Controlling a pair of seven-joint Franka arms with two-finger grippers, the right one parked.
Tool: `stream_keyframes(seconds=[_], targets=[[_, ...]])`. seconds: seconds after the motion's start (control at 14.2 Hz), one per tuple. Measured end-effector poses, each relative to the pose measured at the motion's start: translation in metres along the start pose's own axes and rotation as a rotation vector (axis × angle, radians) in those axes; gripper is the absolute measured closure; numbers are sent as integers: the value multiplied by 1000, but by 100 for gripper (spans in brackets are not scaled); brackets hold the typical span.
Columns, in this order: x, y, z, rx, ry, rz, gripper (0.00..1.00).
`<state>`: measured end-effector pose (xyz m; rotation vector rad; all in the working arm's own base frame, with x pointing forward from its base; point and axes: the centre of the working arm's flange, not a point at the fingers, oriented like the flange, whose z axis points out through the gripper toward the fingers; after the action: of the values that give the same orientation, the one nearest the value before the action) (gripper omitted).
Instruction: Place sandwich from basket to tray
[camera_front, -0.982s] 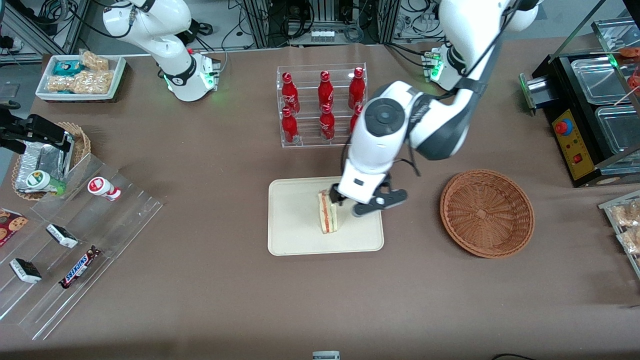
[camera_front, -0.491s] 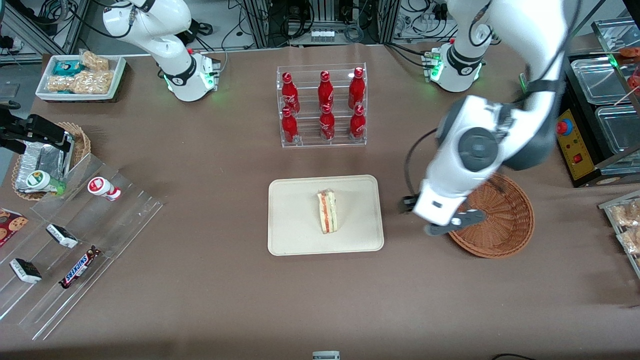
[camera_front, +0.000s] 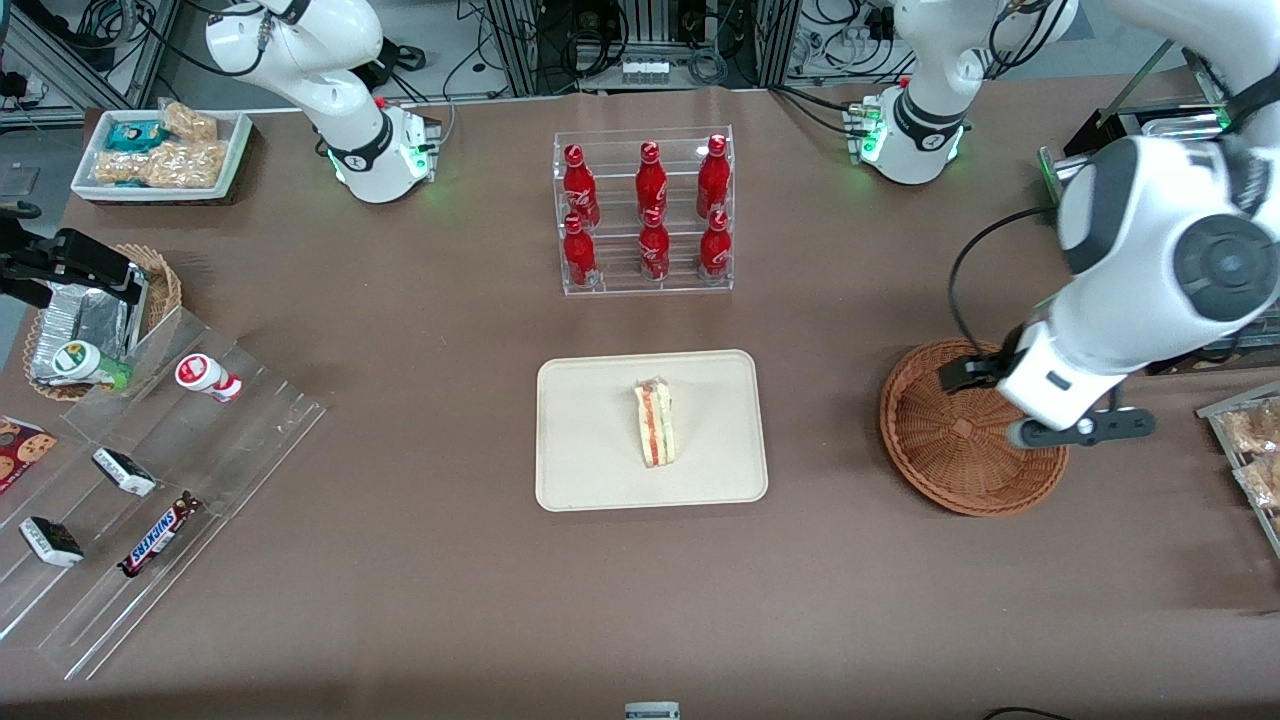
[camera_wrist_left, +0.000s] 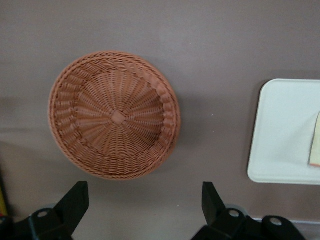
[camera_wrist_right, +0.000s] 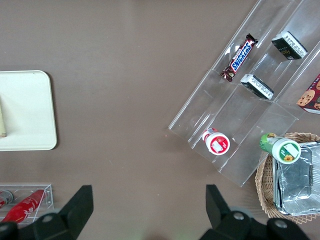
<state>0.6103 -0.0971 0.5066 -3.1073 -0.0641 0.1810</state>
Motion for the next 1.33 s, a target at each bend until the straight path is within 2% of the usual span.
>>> stream_keyframes(seconds=[0.42, 0.7, 0.84, 1.05, 1.33], targets=[[-24, -52, -55, 0, -28, 106, 0], [-38, -96, -82, -7, -10, 143, 0], [-40, -97, -87, -7, -4, 144, 0], [-54, -93, -100, -4, -21, 138, 0], [-78, -91, -102, 6, -11, 137, 0]])
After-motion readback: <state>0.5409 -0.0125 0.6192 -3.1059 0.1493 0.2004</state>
